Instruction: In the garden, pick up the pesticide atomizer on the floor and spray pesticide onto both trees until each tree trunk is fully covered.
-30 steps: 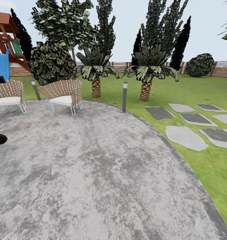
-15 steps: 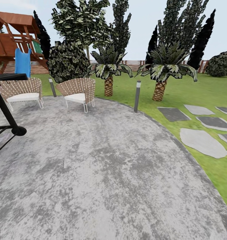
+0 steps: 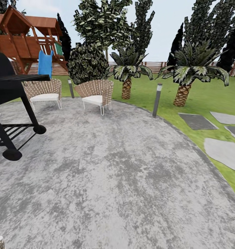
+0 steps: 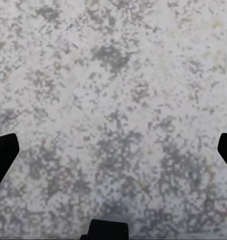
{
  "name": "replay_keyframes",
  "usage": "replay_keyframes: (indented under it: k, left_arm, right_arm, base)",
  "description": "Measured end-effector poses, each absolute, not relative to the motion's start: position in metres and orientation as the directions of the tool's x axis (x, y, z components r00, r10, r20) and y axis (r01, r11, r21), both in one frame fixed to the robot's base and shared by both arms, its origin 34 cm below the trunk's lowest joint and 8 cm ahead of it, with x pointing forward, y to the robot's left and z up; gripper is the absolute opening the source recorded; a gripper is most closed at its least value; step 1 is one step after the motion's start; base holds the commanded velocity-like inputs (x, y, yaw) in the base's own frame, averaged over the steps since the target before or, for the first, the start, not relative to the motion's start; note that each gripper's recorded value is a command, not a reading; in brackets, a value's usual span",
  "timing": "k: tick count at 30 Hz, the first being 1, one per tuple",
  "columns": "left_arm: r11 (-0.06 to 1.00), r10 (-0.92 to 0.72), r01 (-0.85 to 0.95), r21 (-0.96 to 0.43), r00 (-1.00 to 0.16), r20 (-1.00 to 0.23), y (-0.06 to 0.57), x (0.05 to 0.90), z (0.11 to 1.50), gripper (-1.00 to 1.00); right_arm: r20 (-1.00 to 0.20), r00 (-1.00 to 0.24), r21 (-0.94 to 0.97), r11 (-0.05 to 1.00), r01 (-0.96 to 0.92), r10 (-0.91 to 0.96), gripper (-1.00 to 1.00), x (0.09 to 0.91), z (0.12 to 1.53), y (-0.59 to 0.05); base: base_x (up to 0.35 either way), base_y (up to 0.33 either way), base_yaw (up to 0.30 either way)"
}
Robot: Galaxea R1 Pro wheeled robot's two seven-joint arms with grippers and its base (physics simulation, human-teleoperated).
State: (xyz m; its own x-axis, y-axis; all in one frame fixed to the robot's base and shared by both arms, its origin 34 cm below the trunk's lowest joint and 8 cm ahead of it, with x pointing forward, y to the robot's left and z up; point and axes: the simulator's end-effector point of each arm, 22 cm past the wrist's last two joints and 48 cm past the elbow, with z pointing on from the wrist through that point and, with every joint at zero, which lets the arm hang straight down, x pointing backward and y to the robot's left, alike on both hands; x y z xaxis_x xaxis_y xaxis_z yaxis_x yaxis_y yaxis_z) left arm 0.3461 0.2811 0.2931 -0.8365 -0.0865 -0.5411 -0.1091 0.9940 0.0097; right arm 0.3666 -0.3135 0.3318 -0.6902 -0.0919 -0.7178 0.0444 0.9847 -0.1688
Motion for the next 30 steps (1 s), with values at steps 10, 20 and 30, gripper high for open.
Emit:
replay_keyframes:
  k: [10, 20, 30]
  left_arm:
    - [0.994, -0.086, -0.109, 0.01, -0.839, -0.537, 0.2812, 0.3442, 0.2921, 1.0]
    - [0.994, -0.086, -0.109, 0.011, -0.841, -0.534, 0.2812, 0.3431, 0.2912, 1.0]
    - [0.994, -0.086, -0.109, 0.011, -0.843, -0.531, 0.2812, 0.3416, 0.2903, 1.0]
  right_arm:
    - [-0.715, -0.693, -0.169, 0.985, 0.043, -0.092, 1.0, 0.3654, 0.3308, -0.3132]
    - [-0.713, -0.695, -0.169, 0.985, 0.042, -0.092, 1.0, 0.3644, 0.3299, -0.3134]
    - [-0.71, -0.698, -0.169, 0.985, 0.042, -0.092, 1.0, 0.3631, 0.329, -0.3136]
  base:
    - [0.0, 0.0, 0.266]
    - [0.0, 0.0, 0.266]
    - [0.0, 0.0, 0.267]
